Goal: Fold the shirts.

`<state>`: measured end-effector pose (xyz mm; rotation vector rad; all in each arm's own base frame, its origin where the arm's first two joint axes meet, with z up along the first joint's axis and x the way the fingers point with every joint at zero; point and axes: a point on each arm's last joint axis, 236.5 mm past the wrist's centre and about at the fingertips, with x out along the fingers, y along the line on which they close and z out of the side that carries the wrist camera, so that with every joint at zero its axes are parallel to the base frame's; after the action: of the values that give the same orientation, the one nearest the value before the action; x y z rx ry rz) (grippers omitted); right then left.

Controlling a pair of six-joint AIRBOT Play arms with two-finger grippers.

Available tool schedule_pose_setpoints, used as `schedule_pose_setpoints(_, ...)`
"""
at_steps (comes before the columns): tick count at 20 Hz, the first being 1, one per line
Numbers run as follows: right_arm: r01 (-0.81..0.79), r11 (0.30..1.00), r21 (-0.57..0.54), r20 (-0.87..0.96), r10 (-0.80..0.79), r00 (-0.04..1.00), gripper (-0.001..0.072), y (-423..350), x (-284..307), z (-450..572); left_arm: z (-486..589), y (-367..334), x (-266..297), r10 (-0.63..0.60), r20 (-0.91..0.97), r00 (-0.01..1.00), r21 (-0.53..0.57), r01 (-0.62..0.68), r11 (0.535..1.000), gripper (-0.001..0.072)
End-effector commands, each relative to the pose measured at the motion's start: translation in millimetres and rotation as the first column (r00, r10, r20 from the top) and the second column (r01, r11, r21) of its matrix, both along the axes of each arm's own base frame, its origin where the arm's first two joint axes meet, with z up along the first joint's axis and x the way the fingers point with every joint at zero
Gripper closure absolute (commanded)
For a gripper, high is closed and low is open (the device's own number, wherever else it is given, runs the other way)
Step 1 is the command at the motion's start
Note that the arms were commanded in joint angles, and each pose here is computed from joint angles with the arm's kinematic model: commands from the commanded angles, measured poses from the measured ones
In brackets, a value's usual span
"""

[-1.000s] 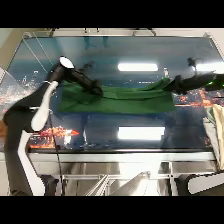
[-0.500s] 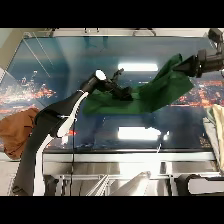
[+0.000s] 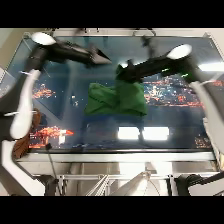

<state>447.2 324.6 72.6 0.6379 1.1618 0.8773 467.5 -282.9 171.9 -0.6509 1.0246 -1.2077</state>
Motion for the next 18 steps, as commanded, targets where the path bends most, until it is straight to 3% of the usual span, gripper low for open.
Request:
schedule_pose_setpoints(1,0.076,0.996,-0.05,0.028,-0.074,0.997,0.0695,91,4,-71,72,86,0,0.124,0.143,0.982,-0.02,-0.123,0.992,0.0709)
schedule_pose_setpoints(2,0.026,0.998,-0.051,0.051,-0.024,0.998,0.0558,113,-4,-82,81,98,-3,0.142,0.162,0.976,-0.018,-0.141,0.99,0.0708)
schedule_pose_setpoints(3,-0.037,0.999,-0.026,0.053,0.039,0.998,0.0317,130,-17,-80,88,108,-7,0.15,0.175,0.973,-0.015,-0.15,0.989,0.0709)
schedule_pose_setpoints(4,-0.116,0.993,0.009,0.085,0.114,0.99,0.029,143,-30,-69,93,111,-13,0.143,0.184,0.973,-0.01,-0.143,0.99,0.0709)
schedule_pose_setpoints(5,-0.165,0.986,0.034,0.1,0.161,0.982,0.0433,147,-38,-56,97,114,-18,0.133,0.191,0.972,-0.004,-0.135,0.991,0.0709)
schedule_pose_setpoints(6,-0.212,0.977,0.04,0.11,0.206,0.972,0.0624,141,-45,-44,99,113,-23,0.123,0.198,0.972,0.005,-0.127,0.992,0.0709)
schedule_pose_setpoints(7,-0.24,0.97,0.038,0.108,0.235,0.966,0.0643,125,-46,-32,100,113,-27,0.116,0.203,0.972,0.011,-0.121,0.993,0.0708)
schedule_pose_setpoints(9,-0.266,0.964,0.005,0.068,0.265,0.962,0.0644,79,-43,-17,99,107,-36,0.093,0.193,0.977,0.013,-0.098,0.995,0.0709)
schedule_pose_setpoints(12,-0.241,0.952,-0.186,-0.085,0.229,0.97,0.0645,-19,-40,-26,82,103,-50,0.072,0.161,0.984,0.015,-0.075,0.997,0.0709)
schedule_pose_setpoints(16,-0.057,0.903,-0.425,-0.186,-0.026,0.982,0.0647,-143,-37,-63,47,107,-72,0.066,0.082,0.994,0.013,-0.067,0.998,0.0709)
schedule_pose_setpoints(17,0.01,0.896,-0.444,-0.224,-0.121,0.967,0.0586,-162,-37,-80,39,108,-78,0.067,0.06,0.996,0.011,-0.068,0.998,0.0709)
schedule_pose_setpoints(18,0.069,0.889,-0.452,-0.268,-0.209,0.941,0.0377,-177,-37,-99,31,110,-83,0.069,0.044,0.997,0.009,-0.069,0.998,0.0709)
